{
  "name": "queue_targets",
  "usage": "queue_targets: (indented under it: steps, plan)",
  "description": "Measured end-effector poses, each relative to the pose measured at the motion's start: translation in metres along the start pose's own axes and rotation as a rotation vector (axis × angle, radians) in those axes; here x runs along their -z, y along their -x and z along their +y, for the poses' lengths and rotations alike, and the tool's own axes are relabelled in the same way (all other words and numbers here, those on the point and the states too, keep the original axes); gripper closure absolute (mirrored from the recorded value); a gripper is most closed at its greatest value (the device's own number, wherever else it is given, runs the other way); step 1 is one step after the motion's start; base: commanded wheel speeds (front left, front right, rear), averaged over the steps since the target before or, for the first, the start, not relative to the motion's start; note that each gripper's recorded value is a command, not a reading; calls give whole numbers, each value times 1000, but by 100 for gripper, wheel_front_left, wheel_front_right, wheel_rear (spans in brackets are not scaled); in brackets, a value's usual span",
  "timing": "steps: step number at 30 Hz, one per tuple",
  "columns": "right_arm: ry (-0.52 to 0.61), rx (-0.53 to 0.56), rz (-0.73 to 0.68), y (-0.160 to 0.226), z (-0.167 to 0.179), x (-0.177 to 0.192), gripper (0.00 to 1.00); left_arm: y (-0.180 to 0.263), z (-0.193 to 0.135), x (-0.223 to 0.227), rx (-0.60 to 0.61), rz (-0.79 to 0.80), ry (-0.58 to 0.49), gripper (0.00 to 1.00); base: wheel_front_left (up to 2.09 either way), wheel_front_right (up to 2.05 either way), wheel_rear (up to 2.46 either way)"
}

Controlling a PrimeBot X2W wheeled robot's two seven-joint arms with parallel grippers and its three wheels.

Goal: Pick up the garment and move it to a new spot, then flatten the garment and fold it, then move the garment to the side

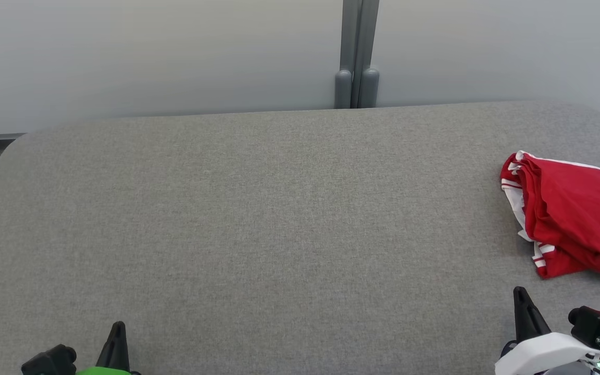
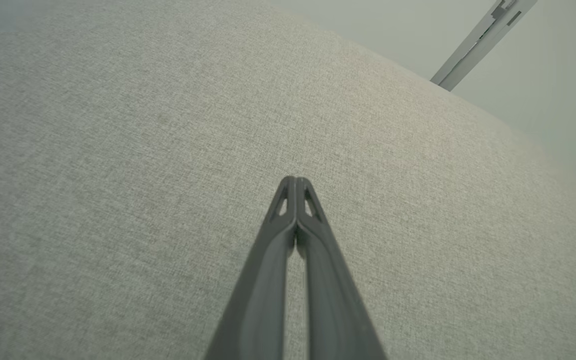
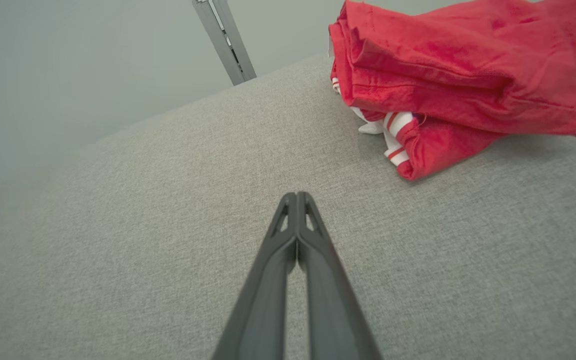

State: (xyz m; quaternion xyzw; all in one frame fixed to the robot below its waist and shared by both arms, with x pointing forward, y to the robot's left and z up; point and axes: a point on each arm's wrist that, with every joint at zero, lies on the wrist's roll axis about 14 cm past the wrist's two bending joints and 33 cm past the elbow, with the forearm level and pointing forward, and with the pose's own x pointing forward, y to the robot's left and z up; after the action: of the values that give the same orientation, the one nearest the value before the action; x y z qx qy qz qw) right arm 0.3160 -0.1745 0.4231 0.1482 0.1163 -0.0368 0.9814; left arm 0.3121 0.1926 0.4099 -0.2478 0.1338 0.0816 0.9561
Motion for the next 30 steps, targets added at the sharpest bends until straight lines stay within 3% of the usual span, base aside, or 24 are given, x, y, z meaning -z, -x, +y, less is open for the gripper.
queue_targets:
  steps: [30]
  plan:
    - [-453,43,17,-18,-10,-17,100,-18,-11,-19,29,15,369,100,0,0,0]
